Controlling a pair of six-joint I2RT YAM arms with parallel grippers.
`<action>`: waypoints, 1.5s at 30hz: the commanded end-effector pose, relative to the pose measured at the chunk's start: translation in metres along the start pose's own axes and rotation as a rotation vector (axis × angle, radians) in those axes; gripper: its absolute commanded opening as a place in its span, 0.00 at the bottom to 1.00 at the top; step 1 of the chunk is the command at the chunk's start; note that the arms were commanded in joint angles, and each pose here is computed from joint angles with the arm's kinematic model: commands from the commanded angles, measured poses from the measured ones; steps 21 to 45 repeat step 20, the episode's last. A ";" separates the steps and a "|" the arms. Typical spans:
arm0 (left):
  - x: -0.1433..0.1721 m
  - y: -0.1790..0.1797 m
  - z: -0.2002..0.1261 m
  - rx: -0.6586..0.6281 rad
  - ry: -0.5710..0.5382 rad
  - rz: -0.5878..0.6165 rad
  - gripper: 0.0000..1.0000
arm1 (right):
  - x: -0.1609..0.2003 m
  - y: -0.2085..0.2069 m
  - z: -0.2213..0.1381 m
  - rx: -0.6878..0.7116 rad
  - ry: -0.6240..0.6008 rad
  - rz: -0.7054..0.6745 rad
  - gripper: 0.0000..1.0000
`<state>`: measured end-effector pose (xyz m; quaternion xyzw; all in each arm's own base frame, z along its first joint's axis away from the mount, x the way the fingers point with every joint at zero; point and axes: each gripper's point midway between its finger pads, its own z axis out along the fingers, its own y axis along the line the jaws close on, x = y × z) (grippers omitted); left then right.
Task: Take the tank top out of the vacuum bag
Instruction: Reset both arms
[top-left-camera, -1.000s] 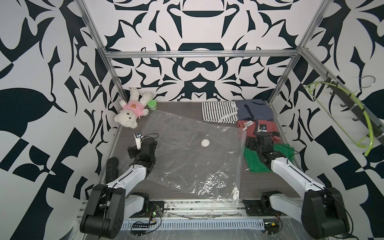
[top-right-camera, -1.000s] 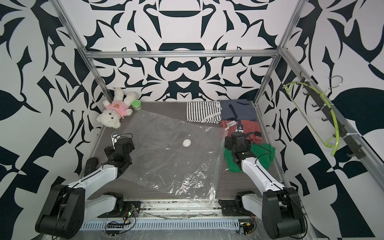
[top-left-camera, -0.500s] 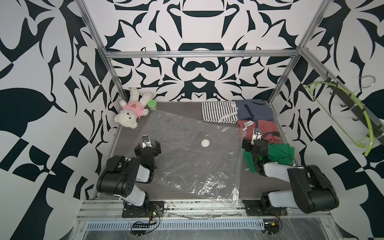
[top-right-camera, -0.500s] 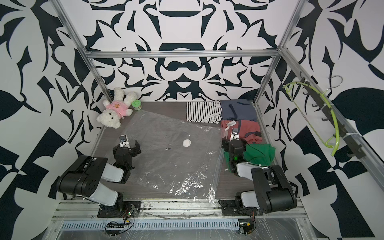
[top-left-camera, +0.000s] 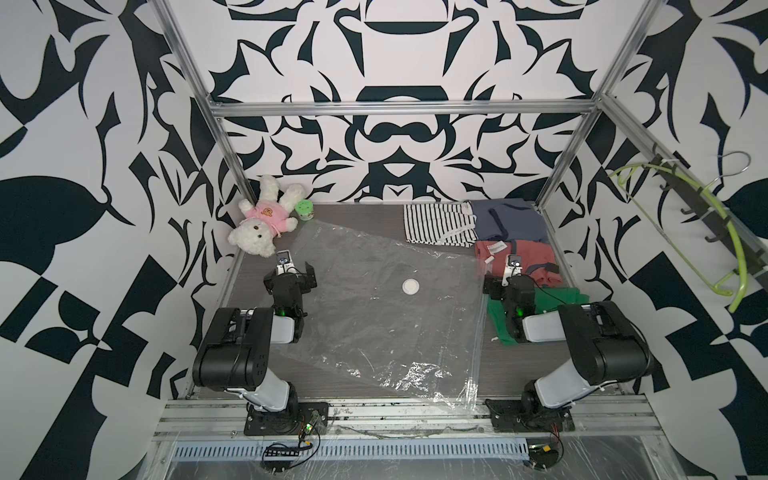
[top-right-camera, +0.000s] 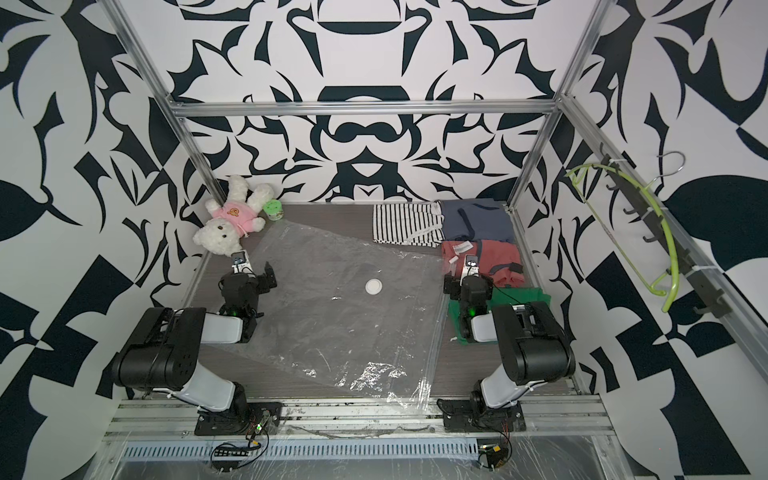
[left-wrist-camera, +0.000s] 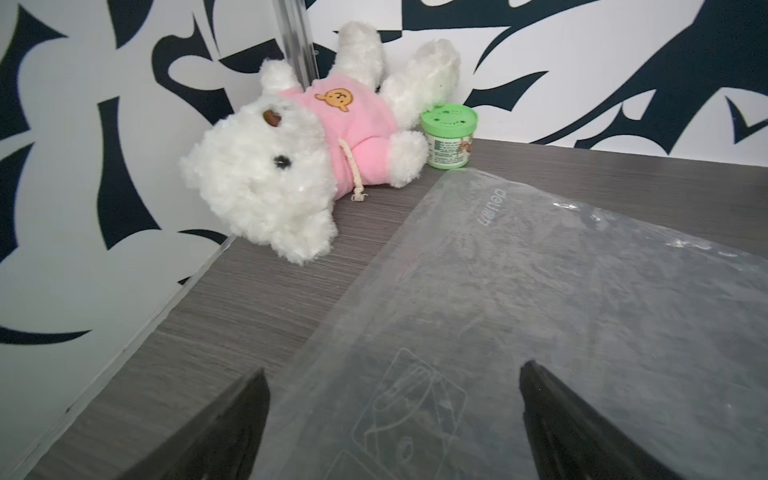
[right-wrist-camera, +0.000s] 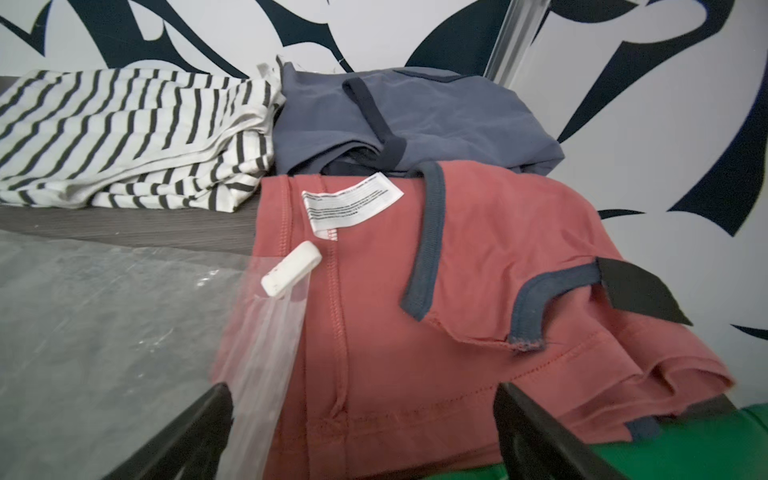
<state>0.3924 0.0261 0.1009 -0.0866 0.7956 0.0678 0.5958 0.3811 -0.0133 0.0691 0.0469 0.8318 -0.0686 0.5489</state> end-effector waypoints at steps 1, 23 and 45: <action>0.011 -0.009 -0.002 0.050 0.052 -0.014 0.99 | -0.014 0.005 -0.001 -0.021 -0.034 0.026 1.00; 0.011 -0.009 -0.001 0.052 0.058 -0.016 0.99 | -0.013 0.005 0.000 -0.022 -0.028 0.024 1.00; 0.011 -0.009 -0.001 0.052 0.058 -0.016 0.99 | -0.013 0.005 0.000 -0.022 -0.028 0.024 1.00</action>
